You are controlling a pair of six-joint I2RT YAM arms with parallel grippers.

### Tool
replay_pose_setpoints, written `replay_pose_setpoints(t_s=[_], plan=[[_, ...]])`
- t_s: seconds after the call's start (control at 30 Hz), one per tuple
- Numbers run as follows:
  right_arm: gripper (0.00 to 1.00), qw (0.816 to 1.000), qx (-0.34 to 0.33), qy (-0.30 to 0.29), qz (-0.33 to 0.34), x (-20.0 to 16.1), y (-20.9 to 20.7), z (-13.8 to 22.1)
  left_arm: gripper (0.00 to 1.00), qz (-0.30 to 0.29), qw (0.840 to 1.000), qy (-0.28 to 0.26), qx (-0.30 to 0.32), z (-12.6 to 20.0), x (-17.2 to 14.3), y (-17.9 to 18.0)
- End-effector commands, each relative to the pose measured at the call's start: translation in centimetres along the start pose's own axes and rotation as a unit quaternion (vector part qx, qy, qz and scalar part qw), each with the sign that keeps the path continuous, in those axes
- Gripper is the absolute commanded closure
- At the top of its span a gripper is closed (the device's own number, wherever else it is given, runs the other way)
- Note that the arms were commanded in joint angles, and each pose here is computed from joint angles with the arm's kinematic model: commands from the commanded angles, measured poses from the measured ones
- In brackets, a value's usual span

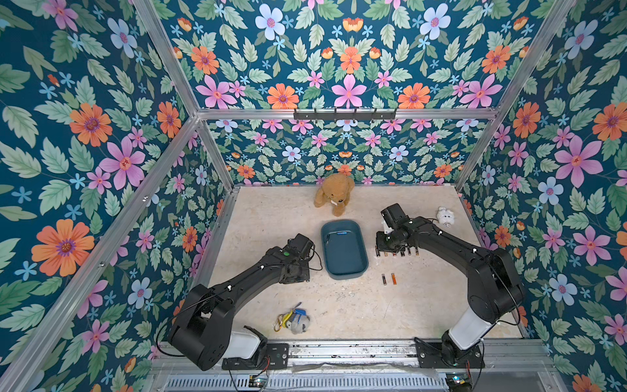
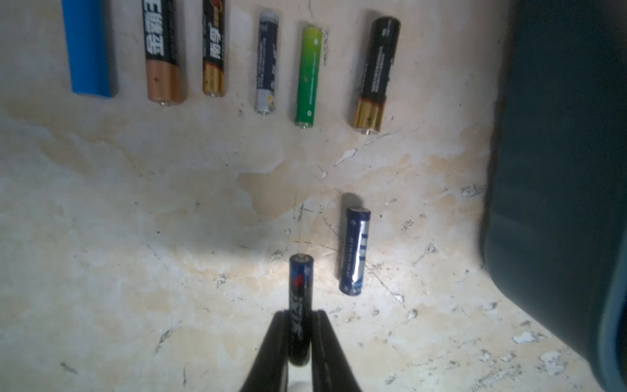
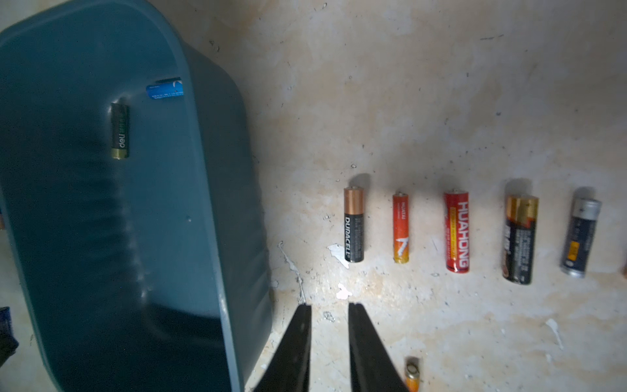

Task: Take the batteries out of the storage box
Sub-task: Place the battery at the center of the board.

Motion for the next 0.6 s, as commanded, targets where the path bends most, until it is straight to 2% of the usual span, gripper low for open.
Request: replay_pose_setpoints(t_s=[0.0,0.57], plan=[[0.74,1.000,-0.008,0.005,-0.002,-0.1,-0.1,0.0,0.82,0.007,1.000,-0.003,-0.009,-0.6,0.1,-0.2],[0.74,1.000,-0.010,0.012,0.001,-0.2,-0.1,-0.4,0.81,-0.008,1.000,0.015,0.009,-2.8,0.0,-0.3]])
Point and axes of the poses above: each gripper's point midway between its finger pads, its own z axis back along the fingers, its own y axis along the line the jaws close on, x = y × z, the point moved 9 cm from there along z, back along the fingers, and after that the axes turned 8 degrees about z, right-handed, at the moved point
